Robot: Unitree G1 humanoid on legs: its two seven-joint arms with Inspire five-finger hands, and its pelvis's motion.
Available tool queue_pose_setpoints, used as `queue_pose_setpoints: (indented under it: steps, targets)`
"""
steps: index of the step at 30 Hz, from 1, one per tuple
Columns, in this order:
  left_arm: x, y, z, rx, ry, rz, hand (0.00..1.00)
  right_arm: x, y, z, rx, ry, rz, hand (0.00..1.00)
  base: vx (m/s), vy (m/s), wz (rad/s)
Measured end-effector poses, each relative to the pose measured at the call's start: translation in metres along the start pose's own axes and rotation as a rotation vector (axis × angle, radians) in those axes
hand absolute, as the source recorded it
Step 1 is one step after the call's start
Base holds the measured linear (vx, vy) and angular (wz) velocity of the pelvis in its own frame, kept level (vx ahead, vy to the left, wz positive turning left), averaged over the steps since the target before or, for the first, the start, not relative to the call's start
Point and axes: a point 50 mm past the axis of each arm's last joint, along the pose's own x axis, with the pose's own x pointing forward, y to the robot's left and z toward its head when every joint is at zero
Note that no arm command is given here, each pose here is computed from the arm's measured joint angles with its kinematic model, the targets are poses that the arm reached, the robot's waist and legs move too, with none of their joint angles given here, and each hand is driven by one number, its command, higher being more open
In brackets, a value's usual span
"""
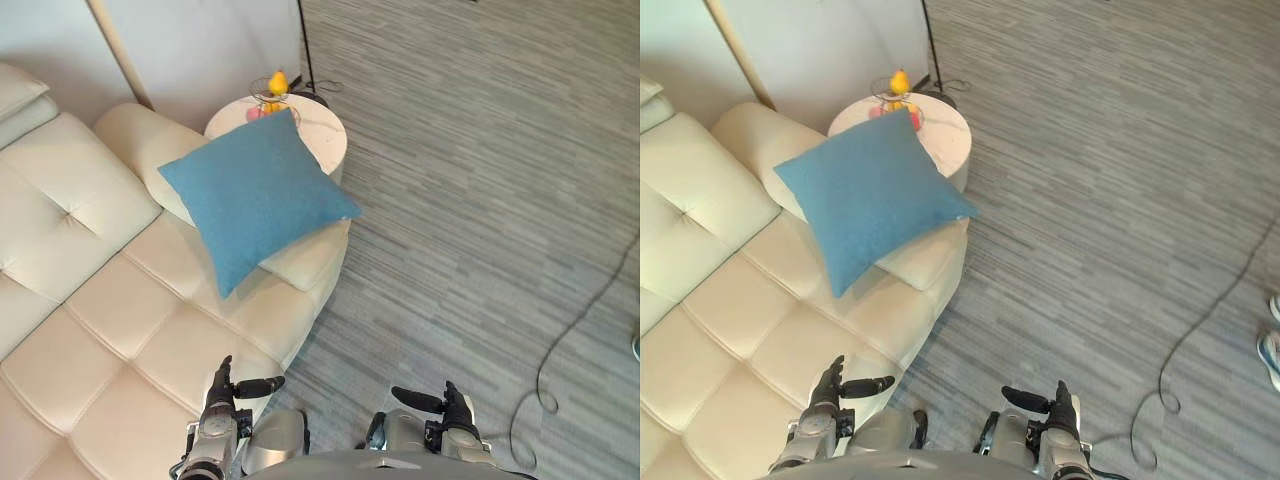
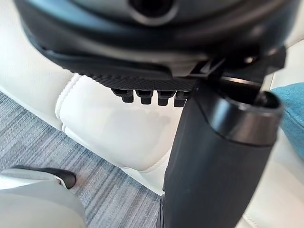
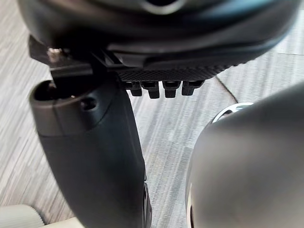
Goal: Pick up cushions and gather them together orderly.
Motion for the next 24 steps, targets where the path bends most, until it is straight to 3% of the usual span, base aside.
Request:
queue_pose_setpoints:
  steps: [5,10,14,17,24]
  targets:
    - [-0.002,0.000,-0.007,0.002,0.026,0.013,1.00,0.001,-0.001,0.006,0.005,-0.030,-0.004,1.00,0.34,-0.108,0.71]
    - [-0.002,-0.004,-0.008,-0.001,0.032,0.009,1.00,0.001,-0.002,0.009,0.015,-0.044,-0.006,1.00,0.41,-0.394,0.89]
    - [-0.009,-0.027,-0.014,-0.051,0.057,-0.038,1.00,0.002,-0.011,0.008,0.048,-0.041,-0.039,1.00,0.27,-0.348,0.76]
    - [-0.007,-0.026,-0.008,-0.065,0.035,-0.034,1.00,0.000,-0.009,0.004,0.049,-0.031,-0.037,1.00,0.25,-0.370,0.93]
    - [-0.007,-0.026,-0.007,-0.032,0.025,-0.048,1.00,0.000,-0.007,0.003,0.059,-0.029,-0.034,1.00,0.13,-0.014,0.39]
